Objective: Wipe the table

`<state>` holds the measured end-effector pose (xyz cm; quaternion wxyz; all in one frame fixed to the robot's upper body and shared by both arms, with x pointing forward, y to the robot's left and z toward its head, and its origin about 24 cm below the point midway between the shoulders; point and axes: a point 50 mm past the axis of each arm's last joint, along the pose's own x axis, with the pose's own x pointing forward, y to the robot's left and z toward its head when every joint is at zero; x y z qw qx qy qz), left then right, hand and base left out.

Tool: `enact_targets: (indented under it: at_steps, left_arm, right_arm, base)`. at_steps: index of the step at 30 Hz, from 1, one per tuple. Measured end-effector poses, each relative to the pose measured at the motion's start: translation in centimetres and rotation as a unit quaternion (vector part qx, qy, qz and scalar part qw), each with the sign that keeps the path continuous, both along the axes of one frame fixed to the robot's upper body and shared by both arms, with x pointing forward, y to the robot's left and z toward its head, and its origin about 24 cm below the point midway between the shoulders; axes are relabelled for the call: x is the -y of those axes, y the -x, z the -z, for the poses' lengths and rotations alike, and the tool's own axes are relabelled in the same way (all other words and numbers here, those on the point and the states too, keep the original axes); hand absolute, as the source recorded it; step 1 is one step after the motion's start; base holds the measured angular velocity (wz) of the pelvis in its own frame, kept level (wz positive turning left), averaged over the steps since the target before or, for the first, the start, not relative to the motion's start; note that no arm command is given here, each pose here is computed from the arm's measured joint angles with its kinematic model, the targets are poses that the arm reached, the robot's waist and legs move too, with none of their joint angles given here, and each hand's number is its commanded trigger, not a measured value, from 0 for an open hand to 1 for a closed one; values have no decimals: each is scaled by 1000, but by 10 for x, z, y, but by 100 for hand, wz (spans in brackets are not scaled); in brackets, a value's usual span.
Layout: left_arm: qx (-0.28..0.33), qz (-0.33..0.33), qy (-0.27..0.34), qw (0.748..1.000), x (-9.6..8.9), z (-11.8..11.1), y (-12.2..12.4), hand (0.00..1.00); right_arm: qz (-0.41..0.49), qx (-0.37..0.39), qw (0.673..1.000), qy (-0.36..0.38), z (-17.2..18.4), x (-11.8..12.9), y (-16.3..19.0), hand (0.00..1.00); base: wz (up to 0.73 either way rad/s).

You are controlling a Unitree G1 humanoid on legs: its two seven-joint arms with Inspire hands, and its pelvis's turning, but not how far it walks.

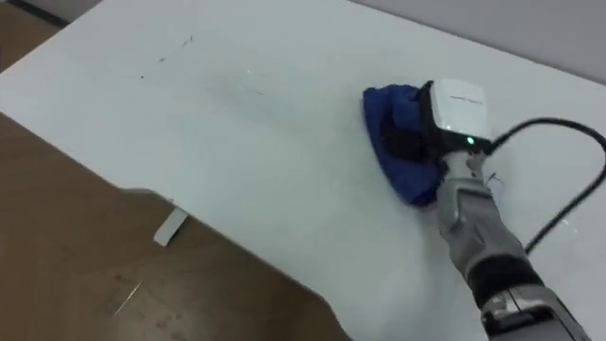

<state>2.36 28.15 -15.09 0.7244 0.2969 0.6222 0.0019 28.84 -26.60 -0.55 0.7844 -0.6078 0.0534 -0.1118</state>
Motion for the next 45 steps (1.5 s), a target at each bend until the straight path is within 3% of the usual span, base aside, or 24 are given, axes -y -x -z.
enact_targets:
  at_steps: [7,12,17,20,22,25,32,35,38,41,45]
  left_arm:
    - [19,-2,-23,1000,-15,-6,-1,0]
    - [18,3,-16,1000,-9,-5,2,0]
    - [14,15,2,1000,7,1,-2,0]
    - [14,32,12,999,13,3,-8,0]
    - [17,42,20,999,16,3,-16,0]
    - [28,57,21,998,18,3,-31,0]
    - [20,49,3,999,8,0,-17,0]
    - [39,57,-8,998,-1,-5,-32,0]
    - [76,71,-28,994,-14,-15,-61,0]
    - [99,78,-22,992,-4,-14,-74,0]
    - [86,70,1,994,12,-5,-60,0]
  right_arm:
    - [125,-39,991,6,28,61,65,100]
    - [141,-35,989,5,25,65,66,100]
    - [110,-34,993,10,14,40,31,100]
    - [47,-29,998,1,3,-2,-1,100]
    - [-27,-11,1000,9,-14,-42,-29,100]
    - [-82,6,996,27,-24,-69,-38,100]
    - [-92,-8,995,46,-15,-72,-31,100]
    - [-103,-5,994,39,-12,-74,-29,100]
    - [-118,-3,993,24,-11,-79,-29,100]
    - [-124,-8,992,17,-9,-79,-28,100]
    - [-123,-19,992,19,-8,-76,-27,100]
  base:
    - [1]
    - [-20]
    - [-40]
    - [-74]
    - [-66]
    - [-9]
    - [-6]
    - [8]
    - [15]
    - [20]
    - [15]
